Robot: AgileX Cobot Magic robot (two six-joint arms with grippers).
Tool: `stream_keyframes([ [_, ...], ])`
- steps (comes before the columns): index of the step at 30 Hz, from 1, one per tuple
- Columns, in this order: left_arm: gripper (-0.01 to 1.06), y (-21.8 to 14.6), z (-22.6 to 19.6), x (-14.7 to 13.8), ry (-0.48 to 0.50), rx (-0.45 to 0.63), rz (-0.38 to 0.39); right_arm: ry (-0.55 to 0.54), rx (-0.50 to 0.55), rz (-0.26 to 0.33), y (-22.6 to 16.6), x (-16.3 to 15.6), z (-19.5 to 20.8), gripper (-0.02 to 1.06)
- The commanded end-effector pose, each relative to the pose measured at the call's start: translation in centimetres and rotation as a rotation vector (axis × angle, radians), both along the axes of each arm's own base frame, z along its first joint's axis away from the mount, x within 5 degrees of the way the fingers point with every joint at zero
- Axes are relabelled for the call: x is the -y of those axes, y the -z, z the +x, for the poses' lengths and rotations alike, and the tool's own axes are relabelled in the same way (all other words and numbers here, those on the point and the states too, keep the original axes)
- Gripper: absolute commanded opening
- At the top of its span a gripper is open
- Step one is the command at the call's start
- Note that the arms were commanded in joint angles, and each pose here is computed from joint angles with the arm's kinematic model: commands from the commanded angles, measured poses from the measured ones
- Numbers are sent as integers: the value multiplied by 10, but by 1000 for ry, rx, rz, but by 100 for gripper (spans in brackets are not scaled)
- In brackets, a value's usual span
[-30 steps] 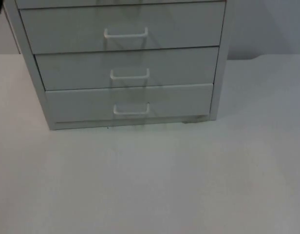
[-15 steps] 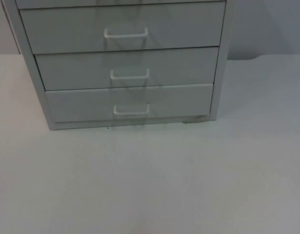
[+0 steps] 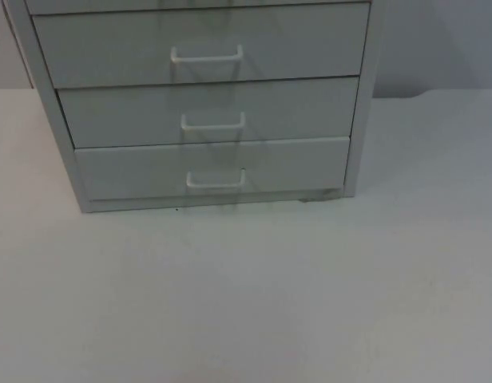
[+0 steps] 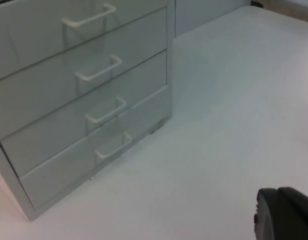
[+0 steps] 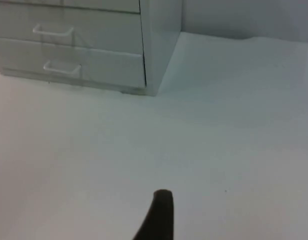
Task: Open the drawer with the left hand, place the block into the drawer with the right hand, then close the drawer with the left hand.
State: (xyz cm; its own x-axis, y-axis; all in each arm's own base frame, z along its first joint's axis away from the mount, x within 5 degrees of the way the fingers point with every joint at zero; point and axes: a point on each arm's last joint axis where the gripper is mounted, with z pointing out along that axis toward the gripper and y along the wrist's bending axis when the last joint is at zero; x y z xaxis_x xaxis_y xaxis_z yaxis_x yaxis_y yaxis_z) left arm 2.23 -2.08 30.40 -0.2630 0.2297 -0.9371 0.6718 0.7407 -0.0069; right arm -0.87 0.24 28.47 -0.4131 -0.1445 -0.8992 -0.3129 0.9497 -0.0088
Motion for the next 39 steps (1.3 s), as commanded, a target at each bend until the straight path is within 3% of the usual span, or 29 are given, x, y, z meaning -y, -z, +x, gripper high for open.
stream_keyframes([
  [1,0,1,-2,-2,-11,-8,-16,-4,-22,-14,5,1,0,75],
  [17,0,12,-12,-14,-42,-82,34,-1,-22,-8,4,1,0,75],
  [23,0,13,-24,-25,-46,-22,-26,-1,-22,-8,4,1,0,75],
  [26,0,22,-25,-28,-62,-97,40,-1,-22,-8,4,1,0,75],
  [39,0,30,-23,-27,-75,-126,65,-1,-22,-8,4,1,0,78],
])
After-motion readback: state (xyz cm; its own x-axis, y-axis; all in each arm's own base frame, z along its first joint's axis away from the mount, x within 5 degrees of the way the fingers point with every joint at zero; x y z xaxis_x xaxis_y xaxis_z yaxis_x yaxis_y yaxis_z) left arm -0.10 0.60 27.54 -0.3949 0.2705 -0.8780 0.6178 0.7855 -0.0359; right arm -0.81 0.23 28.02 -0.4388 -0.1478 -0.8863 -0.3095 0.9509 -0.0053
